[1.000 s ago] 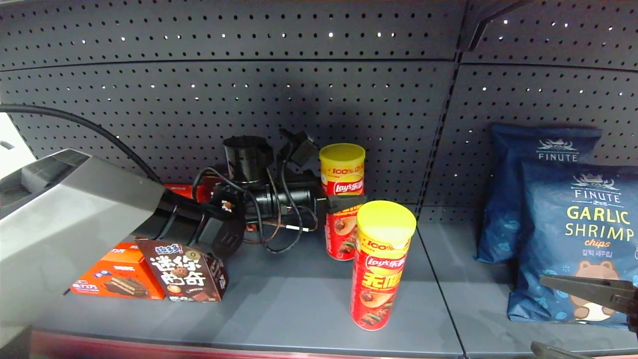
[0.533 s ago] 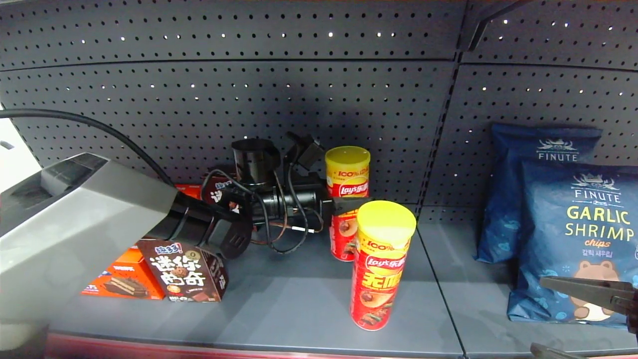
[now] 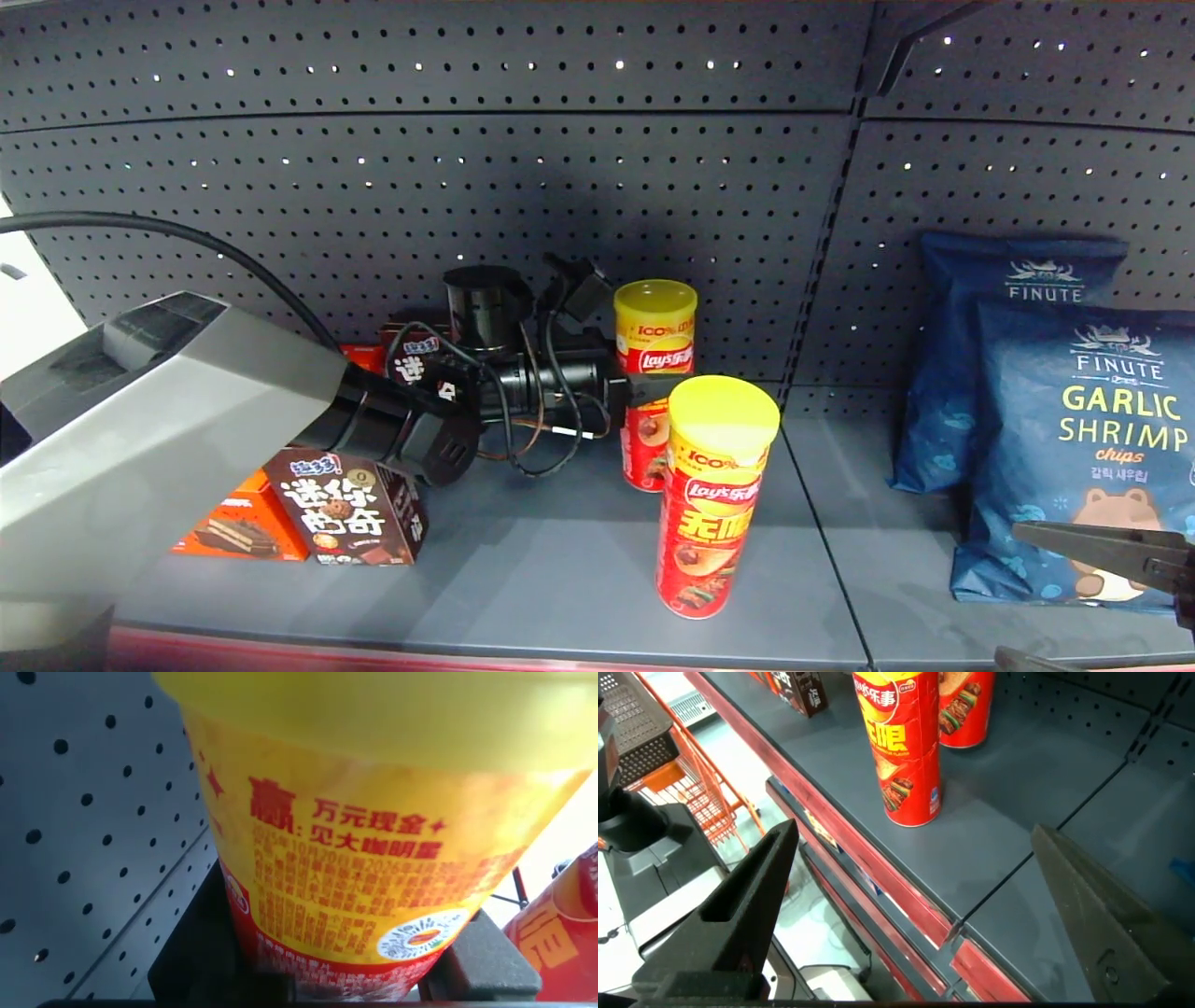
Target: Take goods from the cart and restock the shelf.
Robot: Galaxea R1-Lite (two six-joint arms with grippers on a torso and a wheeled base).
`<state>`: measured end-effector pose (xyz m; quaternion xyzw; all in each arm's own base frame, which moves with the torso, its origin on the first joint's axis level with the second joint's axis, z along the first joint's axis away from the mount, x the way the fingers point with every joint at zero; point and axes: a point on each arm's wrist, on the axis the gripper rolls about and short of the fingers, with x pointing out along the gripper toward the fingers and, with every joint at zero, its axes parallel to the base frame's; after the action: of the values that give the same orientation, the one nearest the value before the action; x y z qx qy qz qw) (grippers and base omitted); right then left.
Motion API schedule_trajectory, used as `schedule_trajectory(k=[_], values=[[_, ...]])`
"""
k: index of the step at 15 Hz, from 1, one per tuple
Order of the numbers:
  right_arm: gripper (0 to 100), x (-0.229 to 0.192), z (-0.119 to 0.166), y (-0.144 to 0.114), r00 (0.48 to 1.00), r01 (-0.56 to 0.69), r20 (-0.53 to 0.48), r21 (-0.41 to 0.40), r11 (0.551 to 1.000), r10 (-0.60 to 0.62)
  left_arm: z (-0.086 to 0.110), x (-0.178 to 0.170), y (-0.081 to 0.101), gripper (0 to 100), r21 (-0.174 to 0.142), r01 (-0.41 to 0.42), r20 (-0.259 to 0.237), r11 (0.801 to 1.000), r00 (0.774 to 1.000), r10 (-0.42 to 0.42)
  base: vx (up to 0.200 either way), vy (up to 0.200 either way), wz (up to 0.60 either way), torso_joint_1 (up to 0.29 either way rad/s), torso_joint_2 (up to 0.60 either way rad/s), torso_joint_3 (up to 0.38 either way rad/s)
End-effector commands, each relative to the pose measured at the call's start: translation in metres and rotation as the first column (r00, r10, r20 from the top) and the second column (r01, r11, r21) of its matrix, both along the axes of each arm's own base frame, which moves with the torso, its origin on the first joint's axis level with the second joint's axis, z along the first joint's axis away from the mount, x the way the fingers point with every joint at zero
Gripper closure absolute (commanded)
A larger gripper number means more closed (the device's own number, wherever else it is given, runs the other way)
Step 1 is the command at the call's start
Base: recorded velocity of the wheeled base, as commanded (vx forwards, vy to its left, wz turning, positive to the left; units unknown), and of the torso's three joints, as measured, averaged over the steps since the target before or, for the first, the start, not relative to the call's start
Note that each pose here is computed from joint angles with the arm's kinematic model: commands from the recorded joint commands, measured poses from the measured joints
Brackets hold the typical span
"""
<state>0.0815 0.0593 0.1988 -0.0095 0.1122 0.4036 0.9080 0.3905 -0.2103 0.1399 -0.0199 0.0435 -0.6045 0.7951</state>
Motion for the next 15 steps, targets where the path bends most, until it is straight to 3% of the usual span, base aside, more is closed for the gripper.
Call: schedule_trajectory(k=[1, 12, 13, 15], values=[[0, 0.000, 0.000, 0.000, 1.000, -0.001, 0.000, 0.000, 1.000, 0.001, -0.001, 0.000, -0.001, 100, 0.000, 0.000, -0.001, 1.000, 1.000, 0.000, 0.000, 0.000, 0.00, 0.000, 0.00, 0.000], [0, 0.000, -0.001, 0.000, 1.000, 0.004, -0.012, 0.007, 1.000, -0.004, -0.015, 0.005, -0.003, 100, 0.014, 0.000, -0.020, 1.000, 1.000, 0.000, 0.000, 0.000, 0.00, 0.000, 0.00, 0.000], [0, 0.000, -0.001, 0.000, 1.000, 0.004, -0.011, 0.008, 1.000, -0.004, -0.016, 0.005, -0.003, 0, 0.016, 0.000, -0.023, 1.000, 1.000, 0.000, 0.000, 0.000, 0.00, 0.000, 0.00, 0.000], [0, 0.000, -0.001, 0.000, 1.000, 0.004, -0.014, 0.008, 1.000, -0.004, -0.017, 0.005, -0.005, 0, 0.016, 0.005, -0.026, 1.000, 1.000, -0.005, 0.000, 0.000, 0.00, 0.000, 0.00, 0.000]])
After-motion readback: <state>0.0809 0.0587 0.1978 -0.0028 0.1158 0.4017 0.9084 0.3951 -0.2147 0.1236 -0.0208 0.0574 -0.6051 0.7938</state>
